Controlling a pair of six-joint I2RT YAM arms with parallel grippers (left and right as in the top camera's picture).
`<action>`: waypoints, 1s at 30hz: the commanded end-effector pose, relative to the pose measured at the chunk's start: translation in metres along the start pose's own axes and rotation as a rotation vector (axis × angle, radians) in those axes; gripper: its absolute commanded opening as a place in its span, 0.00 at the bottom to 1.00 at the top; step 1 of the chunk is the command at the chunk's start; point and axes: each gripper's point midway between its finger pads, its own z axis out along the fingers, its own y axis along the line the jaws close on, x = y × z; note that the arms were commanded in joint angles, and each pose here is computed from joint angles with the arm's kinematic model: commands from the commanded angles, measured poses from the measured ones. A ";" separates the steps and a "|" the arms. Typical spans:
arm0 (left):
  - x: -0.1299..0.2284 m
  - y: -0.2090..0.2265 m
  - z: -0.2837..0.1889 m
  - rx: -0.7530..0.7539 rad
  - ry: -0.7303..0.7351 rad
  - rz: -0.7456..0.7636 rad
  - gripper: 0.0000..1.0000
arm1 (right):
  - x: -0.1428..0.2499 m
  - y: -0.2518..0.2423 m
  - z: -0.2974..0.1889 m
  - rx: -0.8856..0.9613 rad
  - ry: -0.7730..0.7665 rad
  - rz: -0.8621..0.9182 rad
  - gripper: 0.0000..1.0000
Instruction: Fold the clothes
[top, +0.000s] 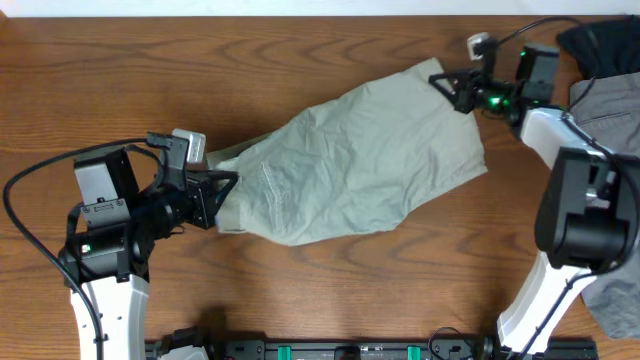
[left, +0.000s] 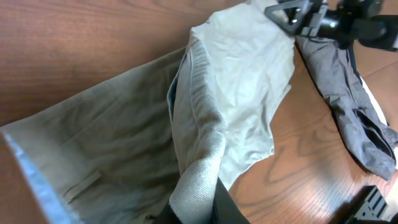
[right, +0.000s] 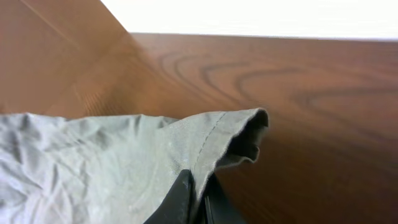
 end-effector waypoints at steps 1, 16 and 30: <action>-0.006 -0.004 -0.003 0.010 -0.025 0.041 0.06 | -0.013 0.010 -0.010 -0.028 -0.021 0.059 0.05; -0.008 -0.004 -0.003 0.010 -0.032 0.048 0.06 | -0.003 0.022 0.005 -0.047 0.021 0.075 0.28; -0.008 -0.003 -0.003 0.009 -0.033 0.048 0.07 | 0.019 -0.011 0.006 0.167 0.087 0.116 0.30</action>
